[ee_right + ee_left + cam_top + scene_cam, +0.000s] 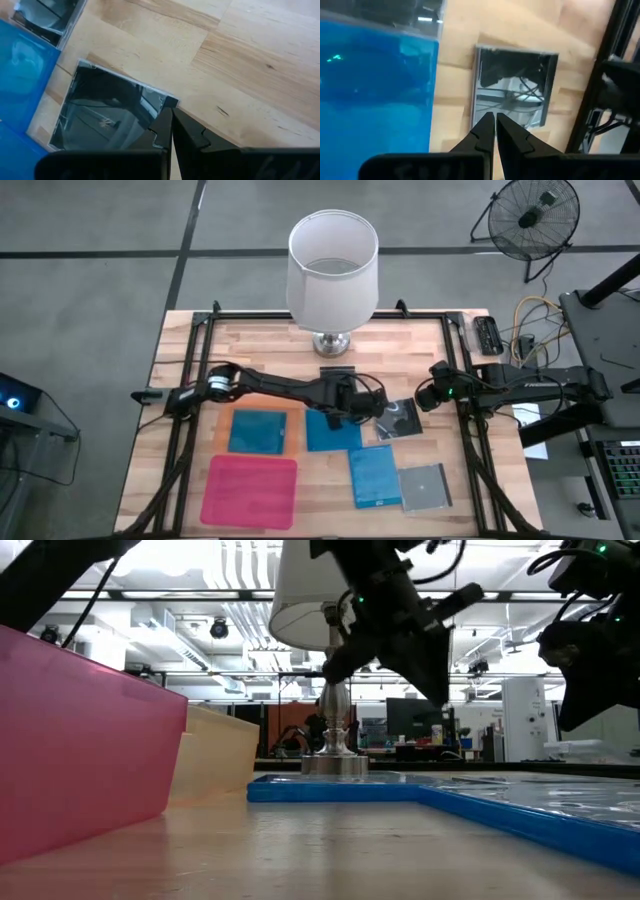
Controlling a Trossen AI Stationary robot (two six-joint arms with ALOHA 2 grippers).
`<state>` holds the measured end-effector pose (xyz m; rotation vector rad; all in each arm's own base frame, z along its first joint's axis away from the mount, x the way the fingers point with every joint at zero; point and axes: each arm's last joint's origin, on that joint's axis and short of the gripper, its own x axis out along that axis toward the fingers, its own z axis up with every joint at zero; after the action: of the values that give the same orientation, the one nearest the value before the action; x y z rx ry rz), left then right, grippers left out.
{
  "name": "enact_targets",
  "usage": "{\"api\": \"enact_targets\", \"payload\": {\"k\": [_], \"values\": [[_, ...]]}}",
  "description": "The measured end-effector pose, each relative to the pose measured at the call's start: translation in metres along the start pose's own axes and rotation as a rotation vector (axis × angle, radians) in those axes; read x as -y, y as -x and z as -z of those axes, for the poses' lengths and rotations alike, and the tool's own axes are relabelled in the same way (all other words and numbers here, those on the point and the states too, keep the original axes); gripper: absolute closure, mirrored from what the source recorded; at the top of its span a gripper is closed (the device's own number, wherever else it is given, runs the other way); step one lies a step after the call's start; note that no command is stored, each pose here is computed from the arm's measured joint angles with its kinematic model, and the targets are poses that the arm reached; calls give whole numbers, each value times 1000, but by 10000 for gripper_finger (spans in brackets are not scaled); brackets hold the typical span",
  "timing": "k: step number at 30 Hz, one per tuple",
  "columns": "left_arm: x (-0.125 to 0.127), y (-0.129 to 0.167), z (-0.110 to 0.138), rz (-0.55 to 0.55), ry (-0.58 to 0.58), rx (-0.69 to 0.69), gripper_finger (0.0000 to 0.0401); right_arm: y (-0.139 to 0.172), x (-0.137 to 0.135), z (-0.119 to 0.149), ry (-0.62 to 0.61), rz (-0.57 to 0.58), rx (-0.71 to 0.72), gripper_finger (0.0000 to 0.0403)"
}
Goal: Pick & place jewel cases by type
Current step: Put the middle right black CD case into the pink bin
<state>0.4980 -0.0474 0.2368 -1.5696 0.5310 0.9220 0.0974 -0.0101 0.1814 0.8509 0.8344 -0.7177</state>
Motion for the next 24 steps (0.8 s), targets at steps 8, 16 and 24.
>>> {"api": "enact_targets", "payload": {"k": [8,16,24], "values": [[10,-32,16,18,8,-54,401,0,1,1,37,1,-16,394],[-8,-42,21,-52,30,-45,401,0,0,2,52,-18,-32,394],[-8,-43,17,-62,13,-34,401,0,0,2,54,-22,-28,394]]}}
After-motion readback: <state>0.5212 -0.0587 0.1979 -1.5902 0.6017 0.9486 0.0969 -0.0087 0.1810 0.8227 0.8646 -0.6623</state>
